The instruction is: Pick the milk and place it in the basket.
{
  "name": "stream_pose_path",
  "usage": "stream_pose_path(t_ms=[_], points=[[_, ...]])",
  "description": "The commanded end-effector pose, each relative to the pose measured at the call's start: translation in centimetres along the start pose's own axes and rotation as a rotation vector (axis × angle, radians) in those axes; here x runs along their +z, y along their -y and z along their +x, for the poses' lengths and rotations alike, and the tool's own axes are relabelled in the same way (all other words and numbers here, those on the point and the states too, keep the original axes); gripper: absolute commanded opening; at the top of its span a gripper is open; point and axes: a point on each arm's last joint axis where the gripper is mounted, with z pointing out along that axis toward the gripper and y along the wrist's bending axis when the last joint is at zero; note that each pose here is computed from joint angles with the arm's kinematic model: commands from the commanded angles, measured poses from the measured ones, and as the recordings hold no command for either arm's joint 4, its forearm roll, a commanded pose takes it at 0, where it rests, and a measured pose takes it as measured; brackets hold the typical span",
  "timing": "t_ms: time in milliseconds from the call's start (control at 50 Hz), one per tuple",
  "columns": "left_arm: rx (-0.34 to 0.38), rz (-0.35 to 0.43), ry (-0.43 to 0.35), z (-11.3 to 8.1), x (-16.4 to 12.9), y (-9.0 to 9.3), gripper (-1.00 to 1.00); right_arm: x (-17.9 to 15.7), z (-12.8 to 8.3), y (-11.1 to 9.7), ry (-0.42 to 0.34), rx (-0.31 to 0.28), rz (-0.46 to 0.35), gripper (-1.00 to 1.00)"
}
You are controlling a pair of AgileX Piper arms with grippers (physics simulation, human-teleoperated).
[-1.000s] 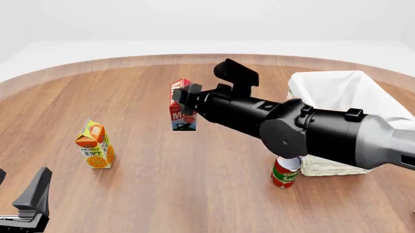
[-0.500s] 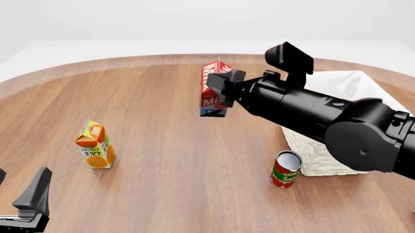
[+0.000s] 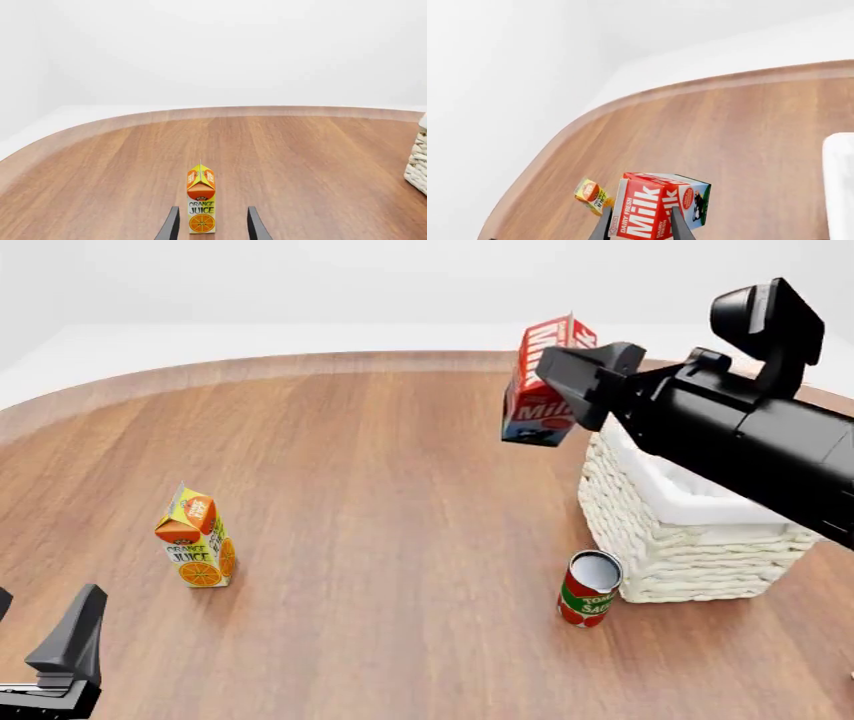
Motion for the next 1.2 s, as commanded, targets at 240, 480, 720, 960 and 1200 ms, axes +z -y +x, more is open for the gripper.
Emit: stream_pose_path(t_ms=[240,480,720,960,1200], points=[[0.000,0.000,0.000,0.0,0.0,0.0,1.00,-3.1,-3.6,1.3,0.111,-0.071,0.108,-1.00],[0.000,0.000,0.000,0.0,0.0,0.0,1.00,-3.8,-4.3,2.4,0.134,-0.083,0.174,-1.00],[0.000,0.000,0.000,0.0,0.0,0.0,1.00,-3.8,-4.5,3.3,0.142,-0.091,0.224,-1.00],[0.000,0.000,0.000,0.0,0.0,0.0,1.00,-4.5,-4.9,4.3,0.155,-0.103,0.288,-1.00],[0.000,0.000,0.000,0.0,0.0,0.0,1.00,-4.1,-4.7,5.9,0.154,-0.106,0.352,-1.00]])
